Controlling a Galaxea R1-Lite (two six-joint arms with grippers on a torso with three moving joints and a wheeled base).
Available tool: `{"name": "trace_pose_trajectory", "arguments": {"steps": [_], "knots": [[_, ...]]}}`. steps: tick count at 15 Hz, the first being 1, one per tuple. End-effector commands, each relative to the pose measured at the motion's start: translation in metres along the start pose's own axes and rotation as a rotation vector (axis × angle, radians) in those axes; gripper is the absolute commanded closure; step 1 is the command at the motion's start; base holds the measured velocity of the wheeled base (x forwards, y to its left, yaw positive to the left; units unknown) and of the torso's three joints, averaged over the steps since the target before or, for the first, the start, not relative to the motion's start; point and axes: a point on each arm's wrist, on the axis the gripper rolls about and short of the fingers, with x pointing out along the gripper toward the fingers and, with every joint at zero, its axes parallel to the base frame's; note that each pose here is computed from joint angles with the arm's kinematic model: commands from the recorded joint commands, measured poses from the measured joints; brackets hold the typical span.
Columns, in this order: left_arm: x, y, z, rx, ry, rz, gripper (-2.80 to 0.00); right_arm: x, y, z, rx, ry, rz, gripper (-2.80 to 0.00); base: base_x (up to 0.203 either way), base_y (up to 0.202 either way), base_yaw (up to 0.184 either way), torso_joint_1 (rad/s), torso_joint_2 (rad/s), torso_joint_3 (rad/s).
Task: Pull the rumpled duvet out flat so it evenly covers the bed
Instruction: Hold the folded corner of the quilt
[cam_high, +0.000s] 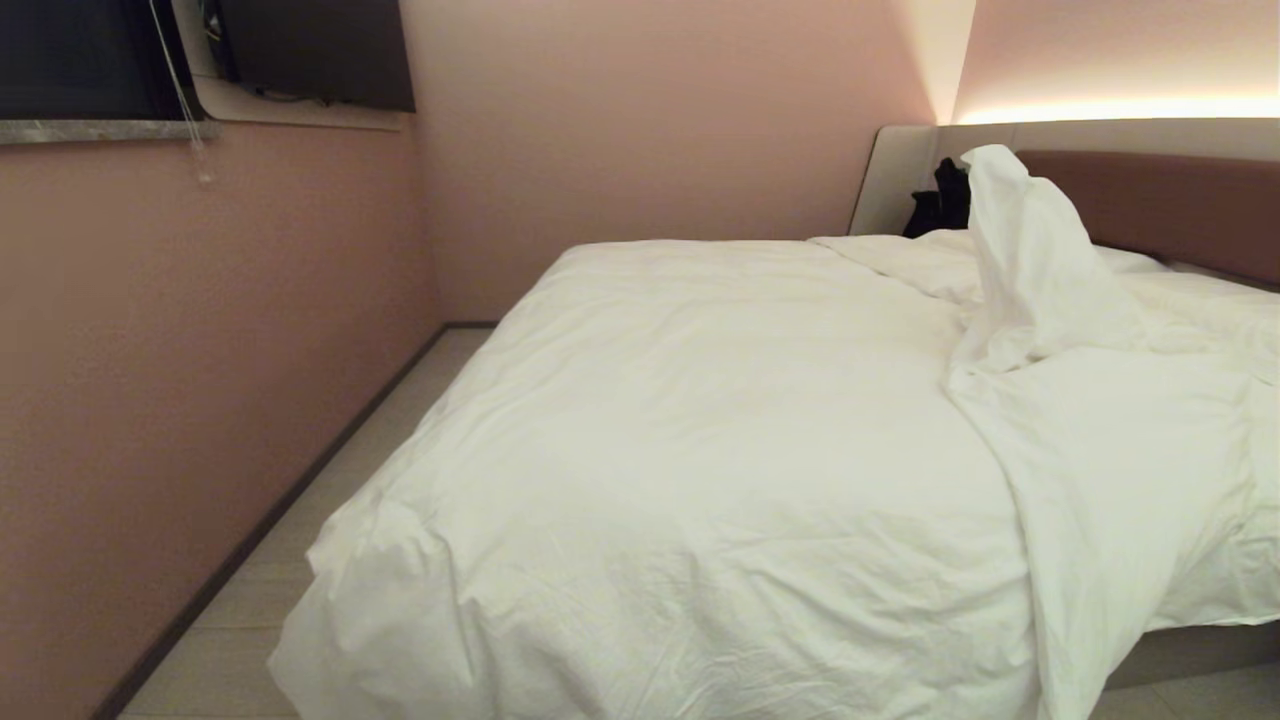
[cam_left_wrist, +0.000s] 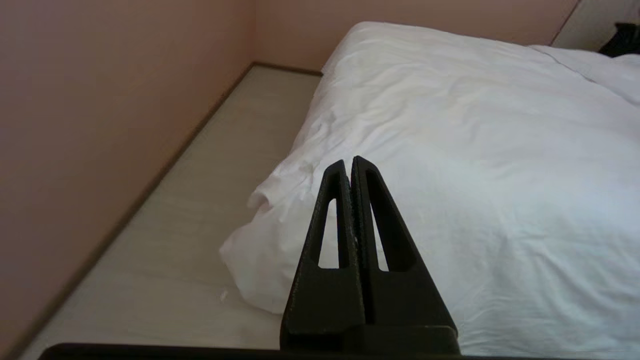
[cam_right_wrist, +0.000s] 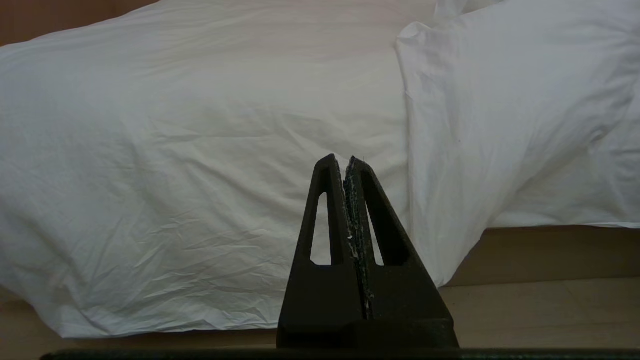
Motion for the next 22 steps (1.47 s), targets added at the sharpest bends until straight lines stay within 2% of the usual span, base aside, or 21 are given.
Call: {"name": "trace_pose_trajectory", "arguments": {"steps": [1,4,9,11,14,17,18,22], "knots": [[-0.015,0.007,-0.018,0.052,-0.035,-0.007,0.00,0.000,0.000,0.000,0.000,-0.001,0.000,0.00,0.000,0.000,0.000,0.000,0.00,0.000],[-0.008,0.005,-0.025,0.060,-0.089,0.016,0.00,0.000,0.000,0.000,0.000,0.000,0.000,0.00,0.000,0.000,0.000,0.000,0.00,0.000],[0.008,0.008,-0.041,0.057,-0.113,0.002,0.00,0.000,0.000,0.000,0.000,0.000,0.000,0.00,0.000,0.000,0.000,0.000,0.00,0.000],[0.008,0.010,-0.049,0.068,-0.159,-0.028,0.00,0.000,0.000,0.000,0.000,0.001,0.000,0.00,0.000,0.000,0.000,0.000,0.00,0.000],[0.001,0.015,-0.076,0.096,-0.179,-0.070,0.00,0.000,0.000,0.000,0.000,0.001,0.000,0.00,0.000,0.000,0.000,0.000,0.00,0.000],[-0.009,0.017,-0.102,0.110,-0.230,-0.205,0.00,0.000,0.000,0.000,0.000,-0.001,0.000,0.00,0.000,0.000,0.000,0.000,0.00,0.000],[-0.008,0.016,-0.104,0.108,-0.239,-0.227,0.00,0.000,0.000,0.000,0.000,-0.001,0.000,0.00,0.000,0.000,0.000,0.000,0.00,0.000],[0.004,0.017,-0.112,0.104,-0.289,-0.229,0.00,0.000,0.000,0.000,0.000,-0.001,0.000,0.00,0.000,0.000,0.000,0.000,0.00,0.000]]}}
